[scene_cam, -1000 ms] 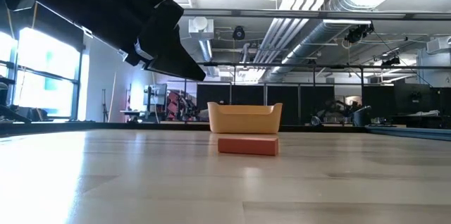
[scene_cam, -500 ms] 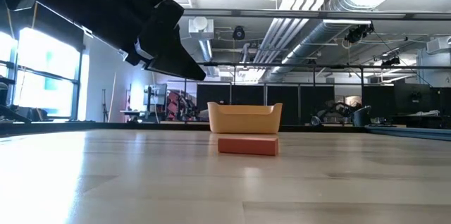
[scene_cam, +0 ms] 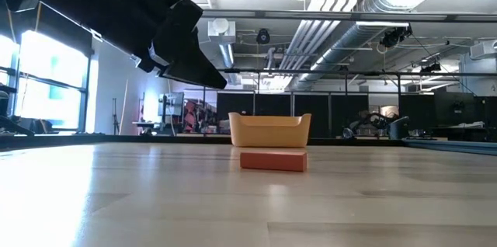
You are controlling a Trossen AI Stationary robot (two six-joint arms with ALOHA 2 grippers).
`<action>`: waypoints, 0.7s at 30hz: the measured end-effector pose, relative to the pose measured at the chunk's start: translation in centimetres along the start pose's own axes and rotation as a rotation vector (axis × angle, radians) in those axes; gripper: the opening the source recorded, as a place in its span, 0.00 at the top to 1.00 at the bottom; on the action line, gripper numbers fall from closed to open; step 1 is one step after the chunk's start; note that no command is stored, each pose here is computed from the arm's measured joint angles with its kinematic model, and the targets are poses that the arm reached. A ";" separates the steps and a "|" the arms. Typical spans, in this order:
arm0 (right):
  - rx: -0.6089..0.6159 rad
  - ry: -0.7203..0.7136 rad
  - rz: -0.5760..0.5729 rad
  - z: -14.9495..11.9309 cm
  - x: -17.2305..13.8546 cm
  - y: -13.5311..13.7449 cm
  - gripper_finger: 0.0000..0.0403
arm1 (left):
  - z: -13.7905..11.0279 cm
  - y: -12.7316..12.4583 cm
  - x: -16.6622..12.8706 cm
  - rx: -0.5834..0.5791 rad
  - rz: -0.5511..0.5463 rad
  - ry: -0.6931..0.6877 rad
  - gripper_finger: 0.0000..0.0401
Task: Sort blocks by size
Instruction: Adjust the blocks in the green bin
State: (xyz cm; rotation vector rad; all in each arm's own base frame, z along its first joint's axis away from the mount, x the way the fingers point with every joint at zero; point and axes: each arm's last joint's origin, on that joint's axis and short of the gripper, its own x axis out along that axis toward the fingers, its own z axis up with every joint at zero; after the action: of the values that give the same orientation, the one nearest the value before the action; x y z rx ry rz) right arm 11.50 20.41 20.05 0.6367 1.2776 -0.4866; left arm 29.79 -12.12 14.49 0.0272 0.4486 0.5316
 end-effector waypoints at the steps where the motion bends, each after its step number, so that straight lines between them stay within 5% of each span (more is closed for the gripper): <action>1: -0.001 -0.004 -0.005 0.0 0.0 -0.1 0.29 | 0.0 0.0 0.0 0.000 0.000 0.000 0.80; 13: 0.027 -0.102 -0.061 1.3 0.3 -0.3 0.60 | 0.1 0.0 0.0 -0.006 -0.001 -0.004 0.80; 21: 0.016 -0.053 -0.102 1.1 1.3 0.0 0.67 | 0.1 0.0 0.0 -0.006 -0.002 -0.004 0.80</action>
State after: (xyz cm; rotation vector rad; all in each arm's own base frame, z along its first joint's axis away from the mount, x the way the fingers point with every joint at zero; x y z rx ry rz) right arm 12.63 19.66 18.95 0.5705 1.2608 -0.5951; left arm 29.82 -12.13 14.53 0.0224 0.4435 0.5310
